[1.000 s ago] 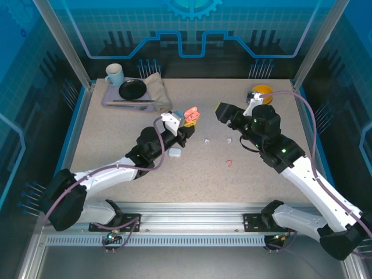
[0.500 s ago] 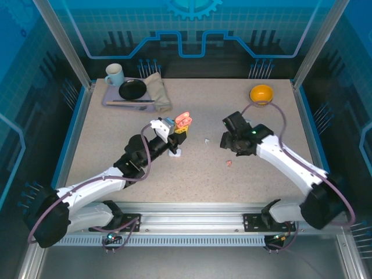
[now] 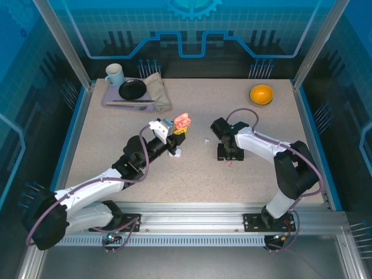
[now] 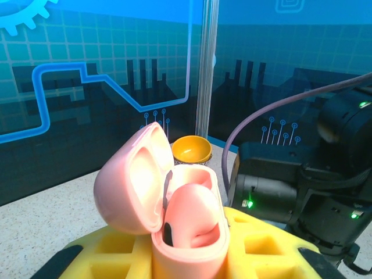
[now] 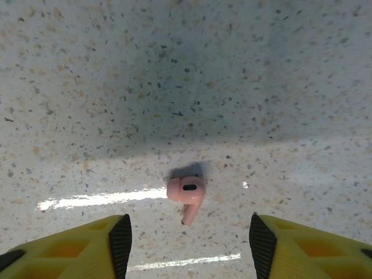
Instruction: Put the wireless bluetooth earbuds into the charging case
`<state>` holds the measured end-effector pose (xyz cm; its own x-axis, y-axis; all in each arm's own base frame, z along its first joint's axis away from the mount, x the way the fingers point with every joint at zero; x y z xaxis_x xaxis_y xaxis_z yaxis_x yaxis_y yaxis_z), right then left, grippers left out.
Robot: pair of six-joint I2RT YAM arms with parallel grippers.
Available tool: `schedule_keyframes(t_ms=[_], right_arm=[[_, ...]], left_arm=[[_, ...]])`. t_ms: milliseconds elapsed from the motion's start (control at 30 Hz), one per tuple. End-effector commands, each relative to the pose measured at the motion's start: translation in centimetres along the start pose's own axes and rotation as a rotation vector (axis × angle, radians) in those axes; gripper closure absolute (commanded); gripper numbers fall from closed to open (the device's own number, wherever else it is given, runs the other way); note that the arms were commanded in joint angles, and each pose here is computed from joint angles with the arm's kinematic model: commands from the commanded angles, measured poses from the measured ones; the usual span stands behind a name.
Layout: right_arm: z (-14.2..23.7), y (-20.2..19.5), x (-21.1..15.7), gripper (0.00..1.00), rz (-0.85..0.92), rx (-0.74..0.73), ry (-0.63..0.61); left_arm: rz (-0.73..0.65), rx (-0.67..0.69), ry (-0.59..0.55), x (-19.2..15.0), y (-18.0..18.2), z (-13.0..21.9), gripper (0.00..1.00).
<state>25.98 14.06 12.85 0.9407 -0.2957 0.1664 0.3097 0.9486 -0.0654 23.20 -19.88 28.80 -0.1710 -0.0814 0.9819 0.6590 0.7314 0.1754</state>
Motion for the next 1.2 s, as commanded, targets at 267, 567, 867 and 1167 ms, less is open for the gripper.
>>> schedule_keyframes(t_ms=[267,567,867,1167], right_arm=[[-2.0,0.8,0.6,0.46,0.032,-0.002,0.054],[-3.0,0.3,0.8,0.50,0.006,-0.020,0.059],[-3.7,0.3,0.8,0.52,-0.018,-0.019,0.074],[-4.1,-0.3,0.4,0.55,-0.032,-0.040,0.083]], left_arm=[[-0.024,0.005,-0.016,0.1,-0.2,0.4,1.00],[-0.025,0.012,-0.014,0.0,-0.1,0.4,1.00],[-0.027,0.013,-0.015,-0.1,-0.1,0.2,1.00],[-0.023,0.013,-0.016,-0.2,-0.1,0.0,1.00]])
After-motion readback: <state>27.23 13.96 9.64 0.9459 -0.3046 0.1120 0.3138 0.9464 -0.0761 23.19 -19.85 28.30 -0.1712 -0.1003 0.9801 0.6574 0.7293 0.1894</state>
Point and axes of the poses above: each hand's point on the last joint's axis, 136 mm out from that joint toward the fingers, its own z axis back along the fingers, its own y axis along the line the jaws close on, x = y × z, the point moved 8 cm from there along z, back along the fingers, and after that the axes turned 13 degrees about -z, right-handed, at the moved point
